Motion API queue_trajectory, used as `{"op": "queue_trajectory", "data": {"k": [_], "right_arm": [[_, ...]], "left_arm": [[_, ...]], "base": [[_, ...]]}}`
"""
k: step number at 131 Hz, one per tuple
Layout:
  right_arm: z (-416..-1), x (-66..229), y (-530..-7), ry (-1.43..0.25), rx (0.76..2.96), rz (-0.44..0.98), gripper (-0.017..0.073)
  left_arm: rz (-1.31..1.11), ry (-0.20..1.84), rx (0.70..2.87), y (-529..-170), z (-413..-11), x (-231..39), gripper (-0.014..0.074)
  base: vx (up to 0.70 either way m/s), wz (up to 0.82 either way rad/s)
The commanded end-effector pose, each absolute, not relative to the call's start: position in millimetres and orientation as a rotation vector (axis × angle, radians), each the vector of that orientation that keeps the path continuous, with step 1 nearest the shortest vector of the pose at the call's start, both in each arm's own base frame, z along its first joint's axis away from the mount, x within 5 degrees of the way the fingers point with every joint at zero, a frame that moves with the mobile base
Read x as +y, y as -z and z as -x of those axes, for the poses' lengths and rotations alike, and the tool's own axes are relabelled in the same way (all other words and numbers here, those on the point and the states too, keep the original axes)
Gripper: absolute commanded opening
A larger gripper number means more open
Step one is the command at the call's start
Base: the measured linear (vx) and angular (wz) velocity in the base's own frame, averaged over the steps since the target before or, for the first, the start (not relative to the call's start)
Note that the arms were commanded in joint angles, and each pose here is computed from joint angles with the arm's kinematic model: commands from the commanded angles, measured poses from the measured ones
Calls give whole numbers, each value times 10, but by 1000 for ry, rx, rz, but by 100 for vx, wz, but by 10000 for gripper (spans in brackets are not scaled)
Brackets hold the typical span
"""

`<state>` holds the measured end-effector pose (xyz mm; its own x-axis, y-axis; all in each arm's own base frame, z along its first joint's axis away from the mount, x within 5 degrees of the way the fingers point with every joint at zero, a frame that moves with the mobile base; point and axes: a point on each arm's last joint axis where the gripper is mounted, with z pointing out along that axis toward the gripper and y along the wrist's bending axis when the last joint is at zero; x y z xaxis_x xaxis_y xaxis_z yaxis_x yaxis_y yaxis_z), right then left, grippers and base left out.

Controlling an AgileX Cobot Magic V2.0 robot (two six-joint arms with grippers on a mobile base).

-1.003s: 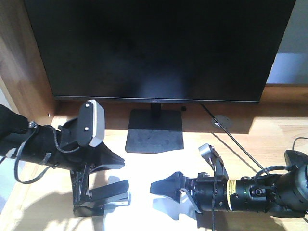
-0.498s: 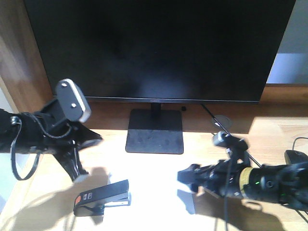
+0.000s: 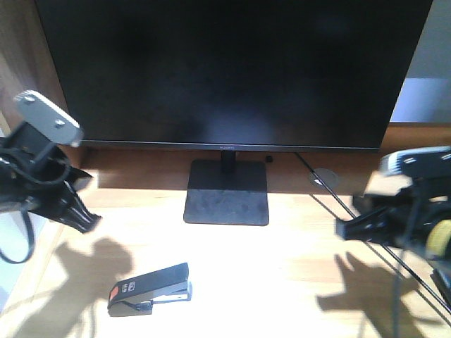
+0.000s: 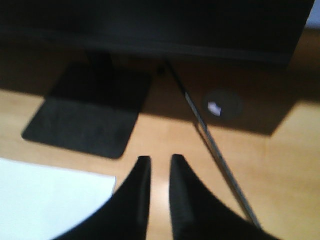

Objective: Grab stapler and paper to desk for stapling

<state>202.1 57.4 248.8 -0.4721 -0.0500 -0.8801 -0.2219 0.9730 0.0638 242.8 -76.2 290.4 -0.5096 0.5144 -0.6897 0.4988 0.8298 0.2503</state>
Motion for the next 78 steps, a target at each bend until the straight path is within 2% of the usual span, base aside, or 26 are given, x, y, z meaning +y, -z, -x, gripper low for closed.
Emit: {"op": "queue_trajectory", "data": {"k": [1,39,78], "right_arm": [[-1920,539,-2755,-195,1936,212,-14],[-1507,416,-3144,-211,1706,196,-7],[-1044,279,-2994,-210,1590,195,-7]], "left_arm": [[-627,-23,2092,-3161,-2368,-720,-6],[-578,-17,1938,-3522,-2063,-626,-6],[-530,-14,1782,-3827,-1700,-512,-6]], "base": [[0,0],[0,0],[0,0]]}}
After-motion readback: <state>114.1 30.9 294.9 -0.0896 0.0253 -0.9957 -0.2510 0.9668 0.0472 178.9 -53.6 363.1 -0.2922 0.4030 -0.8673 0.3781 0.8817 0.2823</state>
